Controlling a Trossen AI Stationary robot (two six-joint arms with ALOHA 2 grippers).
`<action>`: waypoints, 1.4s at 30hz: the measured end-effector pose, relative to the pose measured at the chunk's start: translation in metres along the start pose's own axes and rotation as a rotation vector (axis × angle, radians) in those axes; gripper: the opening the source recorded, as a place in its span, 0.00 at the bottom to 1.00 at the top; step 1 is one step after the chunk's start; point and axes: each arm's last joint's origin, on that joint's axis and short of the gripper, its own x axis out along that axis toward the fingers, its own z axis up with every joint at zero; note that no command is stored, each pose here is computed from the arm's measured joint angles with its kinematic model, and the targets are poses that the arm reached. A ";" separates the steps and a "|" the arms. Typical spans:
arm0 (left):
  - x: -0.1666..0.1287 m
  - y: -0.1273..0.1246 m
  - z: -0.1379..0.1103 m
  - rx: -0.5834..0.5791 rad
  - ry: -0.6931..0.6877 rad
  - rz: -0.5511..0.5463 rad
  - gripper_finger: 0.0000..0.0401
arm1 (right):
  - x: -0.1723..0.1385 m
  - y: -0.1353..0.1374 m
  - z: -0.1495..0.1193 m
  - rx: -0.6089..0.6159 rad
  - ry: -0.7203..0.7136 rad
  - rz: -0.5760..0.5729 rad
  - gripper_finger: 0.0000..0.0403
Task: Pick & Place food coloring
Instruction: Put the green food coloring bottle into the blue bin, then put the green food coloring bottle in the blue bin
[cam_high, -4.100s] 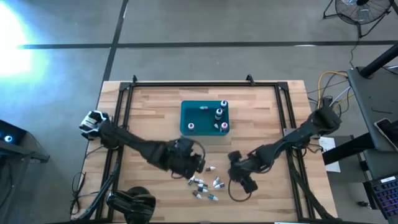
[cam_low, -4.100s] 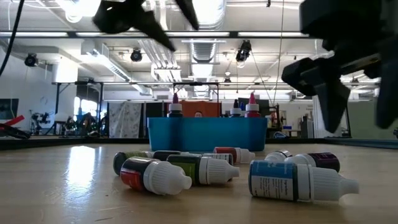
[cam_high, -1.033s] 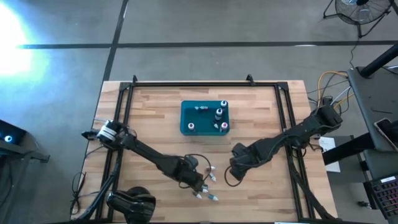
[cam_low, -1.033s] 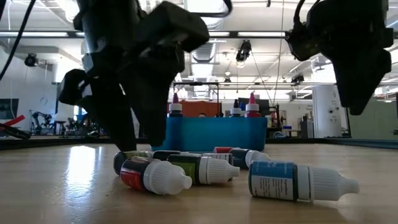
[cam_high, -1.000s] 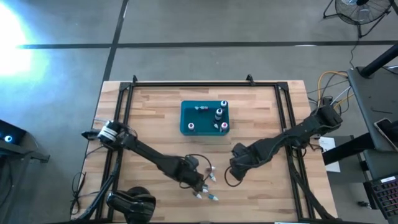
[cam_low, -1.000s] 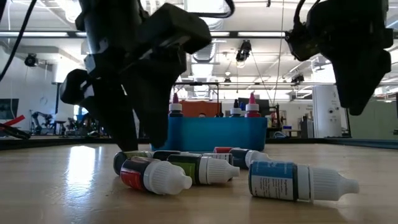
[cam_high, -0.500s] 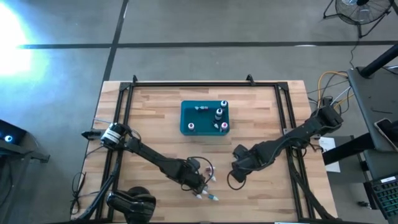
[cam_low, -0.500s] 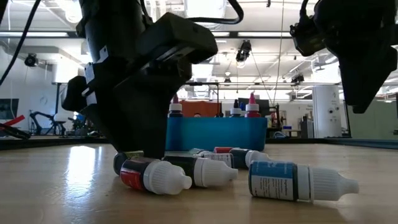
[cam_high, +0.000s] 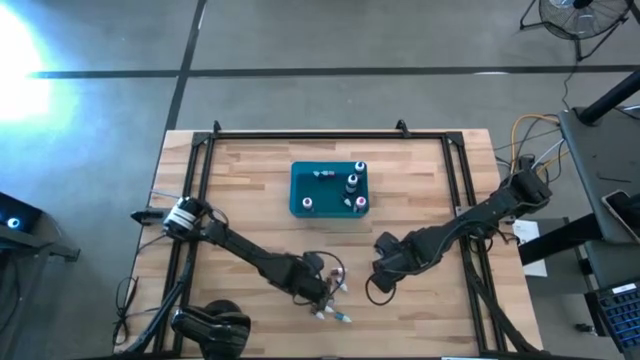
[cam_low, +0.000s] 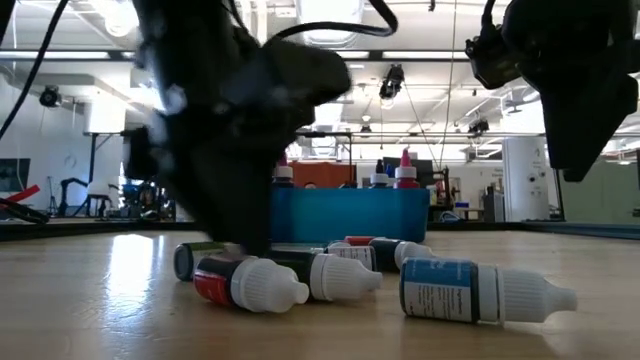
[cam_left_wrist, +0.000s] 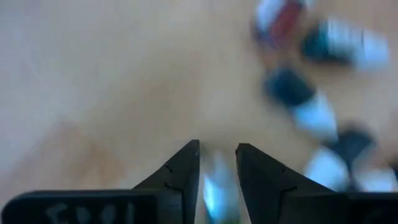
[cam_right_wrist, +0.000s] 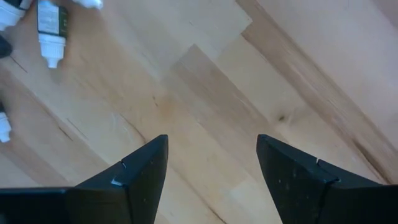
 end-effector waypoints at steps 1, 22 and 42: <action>-0.003 0.001 0.003 0.005 -0.032 0.009 0.21 | 0.000 0.000 0.000 0.002 -0.009 0.000 0.59; -0.075 0.028 0.051 0.027 -0.023 -0.122 0.20 | -0.017 -0.009 -0.002 0.031 -0.100 0.021 0.53; -0.017 -0.004 0.007 -0.104 0.185 -0.049 0.38 | 0.000 -0.022 -0.009 -0.028 -0.065 -0.037 0.53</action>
